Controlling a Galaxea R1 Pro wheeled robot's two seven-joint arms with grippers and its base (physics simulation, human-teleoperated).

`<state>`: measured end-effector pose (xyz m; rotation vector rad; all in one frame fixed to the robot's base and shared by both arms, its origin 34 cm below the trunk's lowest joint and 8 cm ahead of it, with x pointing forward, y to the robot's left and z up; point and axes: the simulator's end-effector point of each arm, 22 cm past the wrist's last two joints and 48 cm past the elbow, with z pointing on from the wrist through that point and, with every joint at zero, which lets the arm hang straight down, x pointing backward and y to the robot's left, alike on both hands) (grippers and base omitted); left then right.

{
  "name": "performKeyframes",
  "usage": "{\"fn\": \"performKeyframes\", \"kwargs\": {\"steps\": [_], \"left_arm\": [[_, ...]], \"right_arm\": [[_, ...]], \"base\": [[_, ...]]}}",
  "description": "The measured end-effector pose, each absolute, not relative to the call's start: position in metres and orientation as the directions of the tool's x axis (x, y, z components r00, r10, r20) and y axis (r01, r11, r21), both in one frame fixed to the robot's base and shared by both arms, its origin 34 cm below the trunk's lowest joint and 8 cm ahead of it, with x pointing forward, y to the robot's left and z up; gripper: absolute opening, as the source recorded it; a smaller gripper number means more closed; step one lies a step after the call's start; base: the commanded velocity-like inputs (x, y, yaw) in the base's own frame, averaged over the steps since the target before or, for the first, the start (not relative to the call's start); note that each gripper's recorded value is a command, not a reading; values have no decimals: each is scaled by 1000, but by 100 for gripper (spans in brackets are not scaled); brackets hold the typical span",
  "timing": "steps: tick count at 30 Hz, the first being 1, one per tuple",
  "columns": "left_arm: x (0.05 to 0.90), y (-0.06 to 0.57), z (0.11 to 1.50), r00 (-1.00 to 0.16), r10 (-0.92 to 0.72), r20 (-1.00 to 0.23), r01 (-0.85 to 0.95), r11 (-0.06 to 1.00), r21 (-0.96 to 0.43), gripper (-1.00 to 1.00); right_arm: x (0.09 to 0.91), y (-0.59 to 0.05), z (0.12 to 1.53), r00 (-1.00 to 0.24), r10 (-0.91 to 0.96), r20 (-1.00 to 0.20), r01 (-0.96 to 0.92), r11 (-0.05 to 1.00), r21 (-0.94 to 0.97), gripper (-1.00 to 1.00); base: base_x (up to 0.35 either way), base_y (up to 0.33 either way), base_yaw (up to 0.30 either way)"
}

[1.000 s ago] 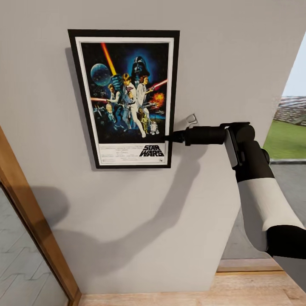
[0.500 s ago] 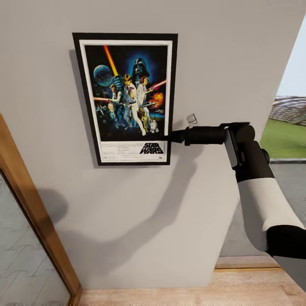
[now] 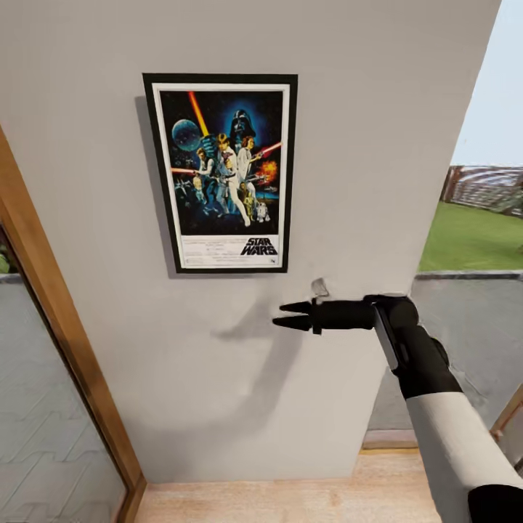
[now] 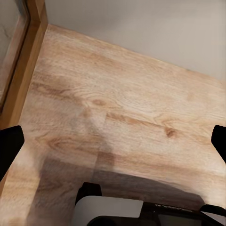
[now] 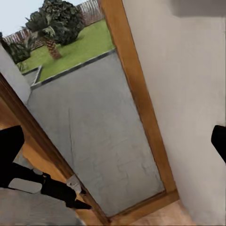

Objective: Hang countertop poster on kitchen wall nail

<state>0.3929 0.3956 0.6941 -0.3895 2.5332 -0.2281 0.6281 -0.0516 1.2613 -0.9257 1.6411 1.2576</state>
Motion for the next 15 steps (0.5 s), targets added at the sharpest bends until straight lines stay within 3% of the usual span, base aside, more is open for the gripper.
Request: {"fn": "performKeyframes", "kwargs": {"steps": [6,15], "left_arm": [[396,395,697,-795,-321,-514,-223,944,-245,100],[400,394,701,-790,-318,-525,-216,944,-248,100]], "right_arm": [[586,-54,1168,-437,-60,-897,-882,221,415,100],[523,-105,1015,-623,42,-781,-733,317,602,100]], "base": [[-3,0,0],[0,0,0]]}}
